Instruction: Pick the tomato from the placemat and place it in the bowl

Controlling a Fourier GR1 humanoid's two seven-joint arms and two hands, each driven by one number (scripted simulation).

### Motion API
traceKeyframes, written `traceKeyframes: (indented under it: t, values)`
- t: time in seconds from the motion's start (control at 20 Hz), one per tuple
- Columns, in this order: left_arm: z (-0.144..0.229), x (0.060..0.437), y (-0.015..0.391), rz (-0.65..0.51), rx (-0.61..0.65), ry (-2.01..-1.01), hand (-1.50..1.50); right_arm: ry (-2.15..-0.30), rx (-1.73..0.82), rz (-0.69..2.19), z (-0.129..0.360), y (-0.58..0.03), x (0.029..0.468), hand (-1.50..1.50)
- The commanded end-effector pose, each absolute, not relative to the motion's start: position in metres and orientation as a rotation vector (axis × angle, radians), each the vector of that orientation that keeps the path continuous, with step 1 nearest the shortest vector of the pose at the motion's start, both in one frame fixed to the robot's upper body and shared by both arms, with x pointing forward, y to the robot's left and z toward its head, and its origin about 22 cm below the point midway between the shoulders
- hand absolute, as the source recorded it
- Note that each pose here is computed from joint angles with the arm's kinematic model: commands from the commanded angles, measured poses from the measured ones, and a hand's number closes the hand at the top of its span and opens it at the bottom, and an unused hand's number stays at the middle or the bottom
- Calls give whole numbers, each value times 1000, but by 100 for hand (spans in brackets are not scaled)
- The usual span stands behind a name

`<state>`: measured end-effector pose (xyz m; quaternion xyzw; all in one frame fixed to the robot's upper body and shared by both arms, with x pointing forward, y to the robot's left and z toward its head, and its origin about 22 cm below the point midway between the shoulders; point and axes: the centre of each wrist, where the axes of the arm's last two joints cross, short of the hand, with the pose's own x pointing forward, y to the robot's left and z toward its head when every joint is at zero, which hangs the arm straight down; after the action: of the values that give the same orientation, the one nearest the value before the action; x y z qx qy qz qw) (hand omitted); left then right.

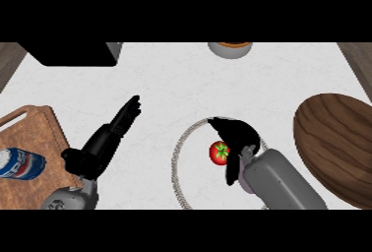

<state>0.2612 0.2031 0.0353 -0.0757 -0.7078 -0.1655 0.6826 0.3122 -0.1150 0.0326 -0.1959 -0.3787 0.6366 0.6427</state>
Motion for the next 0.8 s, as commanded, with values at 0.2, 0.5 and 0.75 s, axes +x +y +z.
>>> traceKeyframes:
  t: [0.2, 0.5, 0.75]
  values:
    - [35, 270, 207, -371, -182, -1573, 0, -1012, -400, 1439, 18, -118, 309, 150]
    - [33, 272, 188, -371, -162, -1589, 0, -1073, -448, 1431, 12, -103, 323, 150]
    - [49, 269, 203, -376, -163, -1576, 0, -1074, -532, 1471, 10, -129, 272, 150]
